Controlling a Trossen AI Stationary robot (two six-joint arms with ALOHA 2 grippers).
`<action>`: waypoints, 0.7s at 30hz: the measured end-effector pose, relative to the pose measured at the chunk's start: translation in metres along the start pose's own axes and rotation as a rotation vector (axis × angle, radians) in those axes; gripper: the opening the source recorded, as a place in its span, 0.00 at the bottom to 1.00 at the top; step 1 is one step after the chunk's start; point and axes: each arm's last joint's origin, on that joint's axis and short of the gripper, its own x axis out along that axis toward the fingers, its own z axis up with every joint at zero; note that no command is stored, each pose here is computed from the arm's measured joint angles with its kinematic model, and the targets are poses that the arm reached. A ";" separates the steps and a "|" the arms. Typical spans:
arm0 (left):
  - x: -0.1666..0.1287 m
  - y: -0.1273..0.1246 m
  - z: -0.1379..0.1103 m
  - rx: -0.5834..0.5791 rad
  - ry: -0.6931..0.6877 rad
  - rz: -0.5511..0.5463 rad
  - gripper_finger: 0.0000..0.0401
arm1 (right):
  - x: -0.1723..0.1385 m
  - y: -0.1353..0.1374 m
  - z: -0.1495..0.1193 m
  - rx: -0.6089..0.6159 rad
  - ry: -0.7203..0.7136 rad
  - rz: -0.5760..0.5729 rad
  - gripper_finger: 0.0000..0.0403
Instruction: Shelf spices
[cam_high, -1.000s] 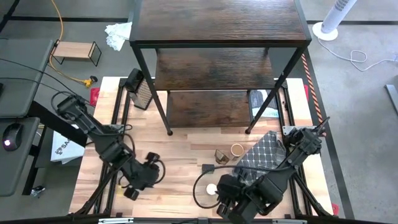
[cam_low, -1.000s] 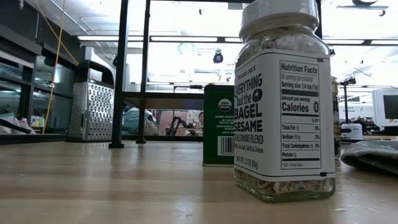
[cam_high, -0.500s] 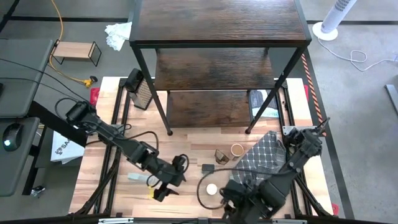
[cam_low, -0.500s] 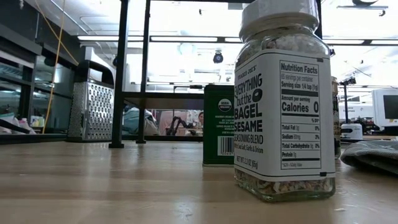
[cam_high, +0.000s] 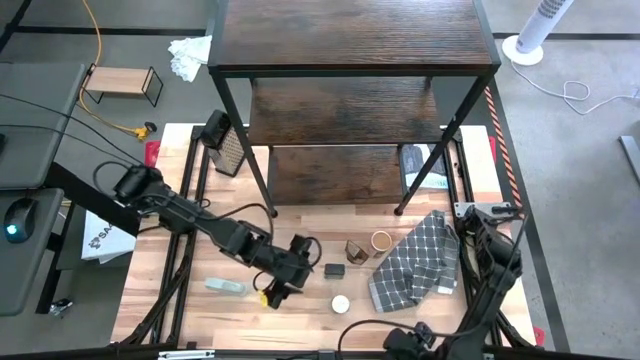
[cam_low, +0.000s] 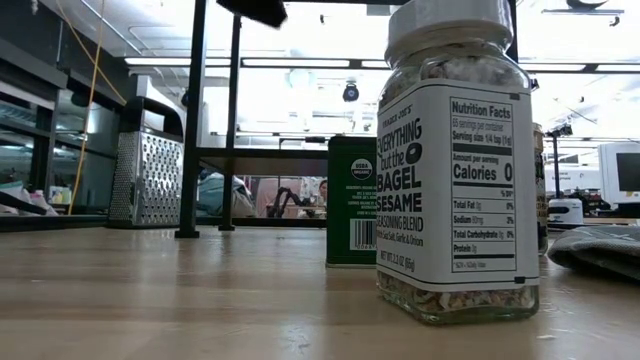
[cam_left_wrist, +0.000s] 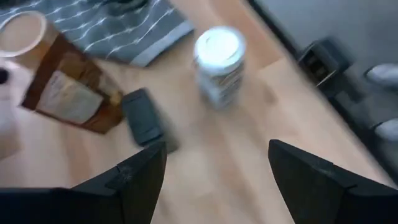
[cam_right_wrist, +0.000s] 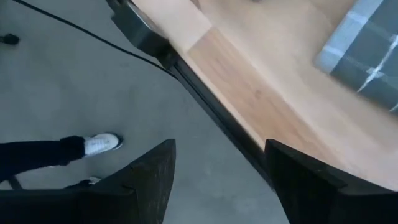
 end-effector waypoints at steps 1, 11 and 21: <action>0.001 0.004 0.000 0.010 0.011 0.013 0.70 | 0.004 0.002 -0.002 0.011 0.002 0.003 0.60; 0.002 0.073 -0.014 0.087 0.016 -0.032 0.70 | 0.023 0.005 -0.004 0.221 -0.088 0.006 0.60; 0.010 0.116 -0.031 -0.022 0.052 -0.002 0.70 | 0.024 0.000 -0.003 0.166 -0.085 -0.056 0.60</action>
